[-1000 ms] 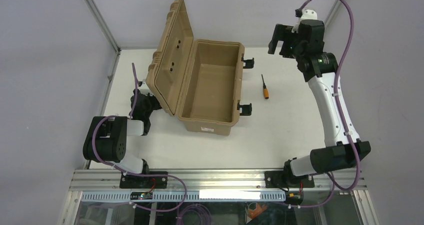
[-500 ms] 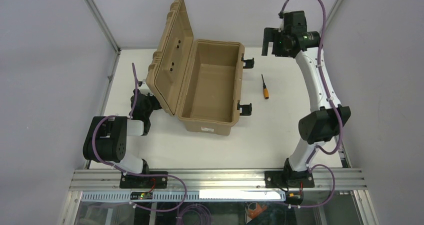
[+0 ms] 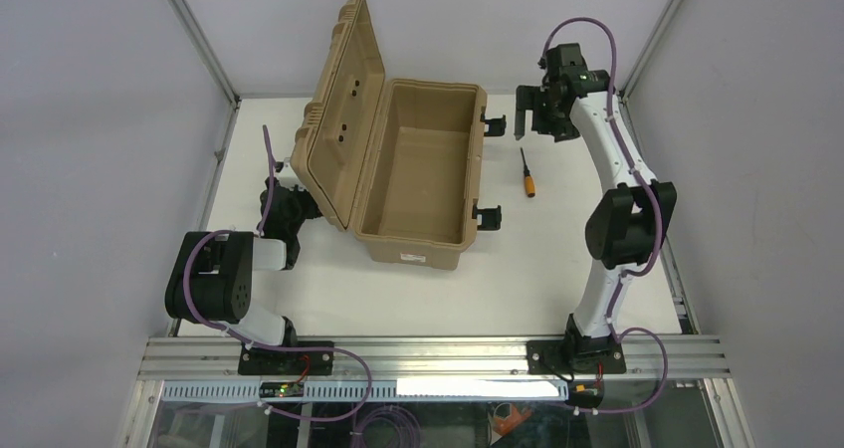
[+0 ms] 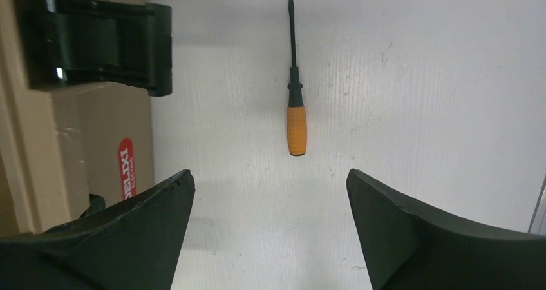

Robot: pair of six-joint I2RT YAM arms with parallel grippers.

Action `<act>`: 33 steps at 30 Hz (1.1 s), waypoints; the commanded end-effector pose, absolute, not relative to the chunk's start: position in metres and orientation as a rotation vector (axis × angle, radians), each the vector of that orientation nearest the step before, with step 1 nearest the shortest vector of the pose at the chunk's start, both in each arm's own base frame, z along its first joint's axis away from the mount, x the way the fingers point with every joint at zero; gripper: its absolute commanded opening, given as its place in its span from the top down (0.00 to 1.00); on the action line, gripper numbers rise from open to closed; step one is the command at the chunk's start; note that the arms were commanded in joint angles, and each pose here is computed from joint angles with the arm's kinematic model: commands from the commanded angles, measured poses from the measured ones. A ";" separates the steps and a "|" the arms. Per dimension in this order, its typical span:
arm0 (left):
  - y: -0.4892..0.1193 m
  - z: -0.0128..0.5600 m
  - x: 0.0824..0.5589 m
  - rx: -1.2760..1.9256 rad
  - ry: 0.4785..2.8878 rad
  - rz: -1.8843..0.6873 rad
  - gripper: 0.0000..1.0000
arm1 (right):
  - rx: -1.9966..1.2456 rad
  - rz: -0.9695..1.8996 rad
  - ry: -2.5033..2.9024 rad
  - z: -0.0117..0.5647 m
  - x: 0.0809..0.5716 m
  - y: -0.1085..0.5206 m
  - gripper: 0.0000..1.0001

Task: Put the screwdriver in the bin
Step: Pick up the screwdriver from the center of the board.

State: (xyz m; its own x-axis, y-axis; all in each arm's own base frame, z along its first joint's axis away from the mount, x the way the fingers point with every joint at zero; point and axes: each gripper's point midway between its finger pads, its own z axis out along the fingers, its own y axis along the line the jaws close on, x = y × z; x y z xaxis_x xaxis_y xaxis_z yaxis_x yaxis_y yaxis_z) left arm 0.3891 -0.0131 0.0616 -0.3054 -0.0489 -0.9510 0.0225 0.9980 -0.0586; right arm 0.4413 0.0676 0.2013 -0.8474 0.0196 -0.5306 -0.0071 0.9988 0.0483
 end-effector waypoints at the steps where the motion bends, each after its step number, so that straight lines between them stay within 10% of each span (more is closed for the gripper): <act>1: -0.015 0.080 0.393 -0.016 1.815 -0.095 0.01 | 0.022 0.071 2.609 0.177 0.444 0.065 0.09; 33: -0.015 0.080 0.393 -0.017 1.815 -0.095 0.01 | 0.029 -0.065 2.866 0.038 0.436 0.052 0.33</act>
State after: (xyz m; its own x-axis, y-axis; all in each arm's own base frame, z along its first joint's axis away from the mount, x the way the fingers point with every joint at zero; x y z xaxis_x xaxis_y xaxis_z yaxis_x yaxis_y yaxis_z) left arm 0.3891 -0.0131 0.0616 -0.3054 -0.0493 -0.9509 0.0224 0.9980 -0.0589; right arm 0.4282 0.0573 0.0440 -0.9672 0.0099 -0.2537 0.0175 0.9995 -0.0276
